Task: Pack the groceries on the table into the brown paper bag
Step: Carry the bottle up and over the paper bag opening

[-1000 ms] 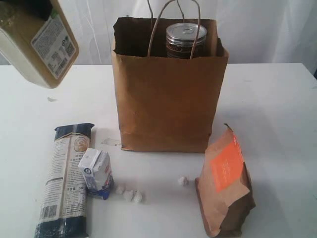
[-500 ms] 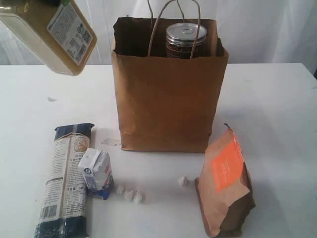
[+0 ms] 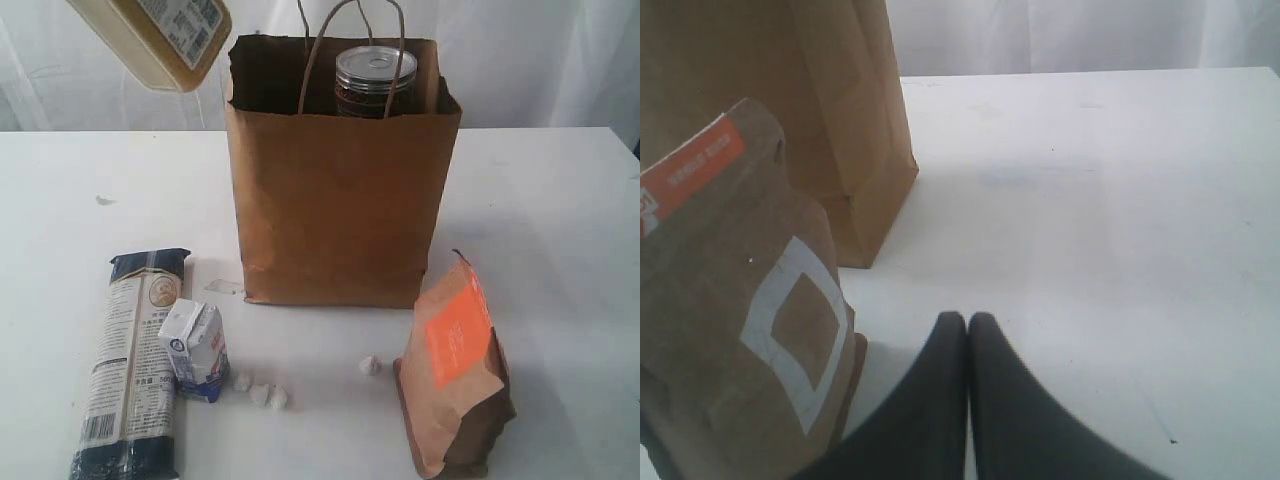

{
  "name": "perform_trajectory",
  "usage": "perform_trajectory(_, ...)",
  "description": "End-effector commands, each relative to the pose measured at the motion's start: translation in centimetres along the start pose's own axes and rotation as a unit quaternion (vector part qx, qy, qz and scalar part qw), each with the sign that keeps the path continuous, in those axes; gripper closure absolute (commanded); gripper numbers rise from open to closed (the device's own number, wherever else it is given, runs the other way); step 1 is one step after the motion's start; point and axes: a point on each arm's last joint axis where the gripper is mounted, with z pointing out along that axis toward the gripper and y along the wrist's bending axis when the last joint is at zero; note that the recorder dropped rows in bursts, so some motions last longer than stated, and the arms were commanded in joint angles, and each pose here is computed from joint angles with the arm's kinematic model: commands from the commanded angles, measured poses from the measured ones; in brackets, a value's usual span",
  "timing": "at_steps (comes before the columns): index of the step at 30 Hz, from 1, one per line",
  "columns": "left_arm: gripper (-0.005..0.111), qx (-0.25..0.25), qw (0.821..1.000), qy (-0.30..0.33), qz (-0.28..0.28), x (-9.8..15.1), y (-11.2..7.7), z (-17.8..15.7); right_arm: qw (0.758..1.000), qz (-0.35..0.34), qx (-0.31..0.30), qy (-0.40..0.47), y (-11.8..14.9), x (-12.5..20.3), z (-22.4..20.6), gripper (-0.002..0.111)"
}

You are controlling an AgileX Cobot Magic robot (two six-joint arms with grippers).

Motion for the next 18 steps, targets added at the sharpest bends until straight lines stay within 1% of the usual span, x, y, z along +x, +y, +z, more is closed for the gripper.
perform_trajectory(1,0.107,0.012,0.999,-0.038,-0.016,-1.9,-0.2,-0.1,1.0,-0.001,0.004,-0.001,-0.1,0.1,0.0,0.108)
perform_trajectory(4,0.107,0.017,0.999,-0.041,-0.022,-2.5,0.0,0.9,1.0,-0.001,0.004,-0.001,-0.1,0.1,0.0,0.108)
perform_trajectory(7,0.107,0.037,0.998,-0.04,-0.032,-3.0,-0.2,1.8,1.0,-0.001,0.004,-0.001,-0.1,0.1,0.0,0.108)
perform_trajectory(13,0.107,0.048,0.997,-0.038,-0.037,-3.4,0.2,3.7,1.0,-0.001,0.004,-0.001,-0.1,0.1,0.0,0.108)
perform_trajectory(18,0.107,0.068,0.995,-0.052,-0.042,-3.7,0.0,4.3,1.0,-0.001,0.004,-0.001,-0.1,0.1,0.0,0.108)
